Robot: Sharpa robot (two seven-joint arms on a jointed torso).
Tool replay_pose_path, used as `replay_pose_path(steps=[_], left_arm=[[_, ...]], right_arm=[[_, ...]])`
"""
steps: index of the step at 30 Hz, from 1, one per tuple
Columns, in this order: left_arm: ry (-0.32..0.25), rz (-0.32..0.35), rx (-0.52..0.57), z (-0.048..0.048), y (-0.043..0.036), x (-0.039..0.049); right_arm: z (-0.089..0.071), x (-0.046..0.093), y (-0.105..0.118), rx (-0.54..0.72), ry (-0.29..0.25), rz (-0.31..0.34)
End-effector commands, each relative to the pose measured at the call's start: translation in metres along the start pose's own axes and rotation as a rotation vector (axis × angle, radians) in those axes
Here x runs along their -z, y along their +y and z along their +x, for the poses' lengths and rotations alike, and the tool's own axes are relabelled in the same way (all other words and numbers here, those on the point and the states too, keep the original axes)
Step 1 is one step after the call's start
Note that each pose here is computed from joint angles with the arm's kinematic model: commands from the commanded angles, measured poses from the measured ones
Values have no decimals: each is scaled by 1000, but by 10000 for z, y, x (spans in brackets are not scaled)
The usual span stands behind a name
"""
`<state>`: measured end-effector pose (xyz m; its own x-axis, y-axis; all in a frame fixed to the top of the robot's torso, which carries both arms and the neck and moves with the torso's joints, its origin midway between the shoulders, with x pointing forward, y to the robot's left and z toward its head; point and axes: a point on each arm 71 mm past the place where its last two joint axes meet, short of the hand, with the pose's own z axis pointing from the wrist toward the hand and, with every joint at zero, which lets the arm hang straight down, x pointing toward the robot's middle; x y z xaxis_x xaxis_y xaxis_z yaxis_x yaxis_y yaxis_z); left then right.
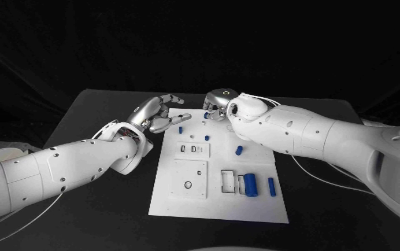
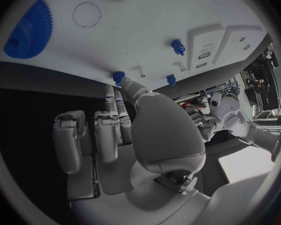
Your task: Assemble the parts on the task board
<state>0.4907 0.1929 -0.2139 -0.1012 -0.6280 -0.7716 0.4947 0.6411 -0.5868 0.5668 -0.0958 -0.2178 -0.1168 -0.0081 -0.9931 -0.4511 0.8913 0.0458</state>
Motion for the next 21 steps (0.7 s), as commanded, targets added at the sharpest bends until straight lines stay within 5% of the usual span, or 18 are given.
replay_pose_path(steps=[1,13,21], left_arm=[[-6,10,-2,-7,-26,-14],[-5,10,-2,-4,-24,-22],[-5,10,-7,7,-13,-48]], right_arm=[[17,-4,2,17,19,12],[-15,51,-33,-34,-39,28],[-220,343,-248,-308,-137,50]])
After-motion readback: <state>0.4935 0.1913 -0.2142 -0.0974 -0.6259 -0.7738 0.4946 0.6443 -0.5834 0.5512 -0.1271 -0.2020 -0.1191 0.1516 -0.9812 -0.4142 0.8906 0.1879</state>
